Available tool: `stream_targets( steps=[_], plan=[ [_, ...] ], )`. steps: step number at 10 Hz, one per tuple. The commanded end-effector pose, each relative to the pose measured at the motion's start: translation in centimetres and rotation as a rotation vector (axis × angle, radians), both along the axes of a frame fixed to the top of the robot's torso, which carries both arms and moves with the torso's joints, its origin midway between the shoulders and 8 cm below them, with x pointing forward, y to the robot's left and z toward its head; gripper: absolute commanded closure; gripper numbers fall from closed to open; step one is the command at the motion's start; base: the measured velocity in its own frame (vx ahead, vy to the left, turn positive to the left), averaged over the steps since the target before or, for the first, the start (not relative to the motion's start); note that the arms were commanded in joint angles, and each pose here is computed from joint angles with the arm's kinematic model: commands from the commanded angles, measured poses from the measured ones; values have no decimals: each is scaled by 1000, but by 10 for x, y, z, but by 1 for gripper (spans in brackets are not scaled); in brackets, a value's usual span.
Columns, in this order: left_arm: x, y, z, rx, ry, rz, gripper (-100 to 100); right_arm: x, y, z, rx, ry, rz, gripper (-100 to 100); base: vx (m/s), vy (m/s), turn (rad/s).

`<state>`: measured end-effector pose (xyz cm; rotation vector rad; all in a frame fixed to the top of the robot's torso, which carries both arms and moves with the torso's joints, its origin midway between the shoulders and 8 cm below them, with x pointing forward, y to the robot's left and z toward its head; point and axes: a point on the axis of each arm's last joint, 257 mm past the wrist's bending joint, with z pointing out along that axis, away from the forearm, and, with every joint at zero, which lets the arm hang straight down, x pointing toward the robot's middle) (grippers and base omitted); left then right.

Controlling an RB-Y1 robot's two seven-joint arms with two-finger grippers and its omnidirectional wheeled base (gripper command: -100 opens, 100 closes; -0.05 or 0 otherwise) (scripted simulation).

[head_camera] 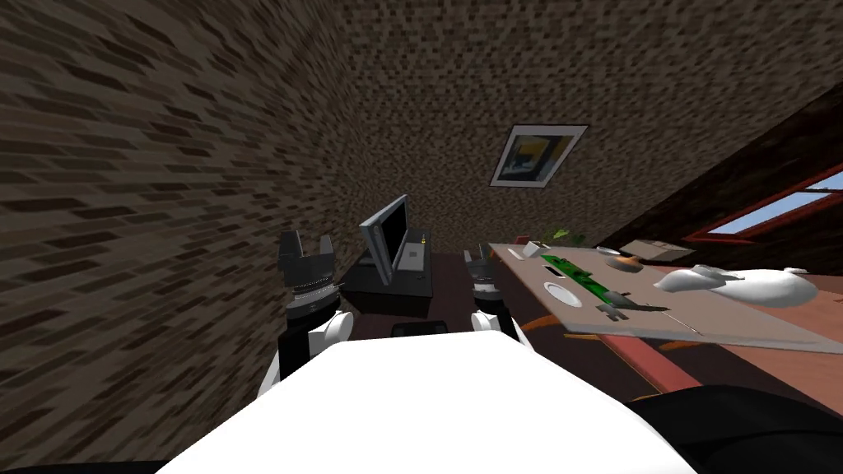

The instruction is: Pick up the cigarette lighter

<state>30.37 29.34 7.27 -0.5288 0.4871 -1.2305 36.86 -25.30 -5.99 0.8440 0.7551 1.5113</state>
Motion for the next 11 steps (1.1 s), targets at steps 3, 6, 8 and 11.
stream_targets(
  steps=[3,6,8,11],
  plan=[
    [0,0,0,0,0,0,0,7,7,-56,-57,151,25,-100,24,-243,419],
    [0,0,0,0,0,0,0,8,11,-106,-109,280,47,-100,-27,-204,405],
    [0,0,0,0,0,0,0,6,12,-133,-139,348,59,-100,-4,-166,386],
    [0,0,0,0,0,0,0,-3,13,-190,-205,489,85,-100,-52,-144,383]
  ],
)
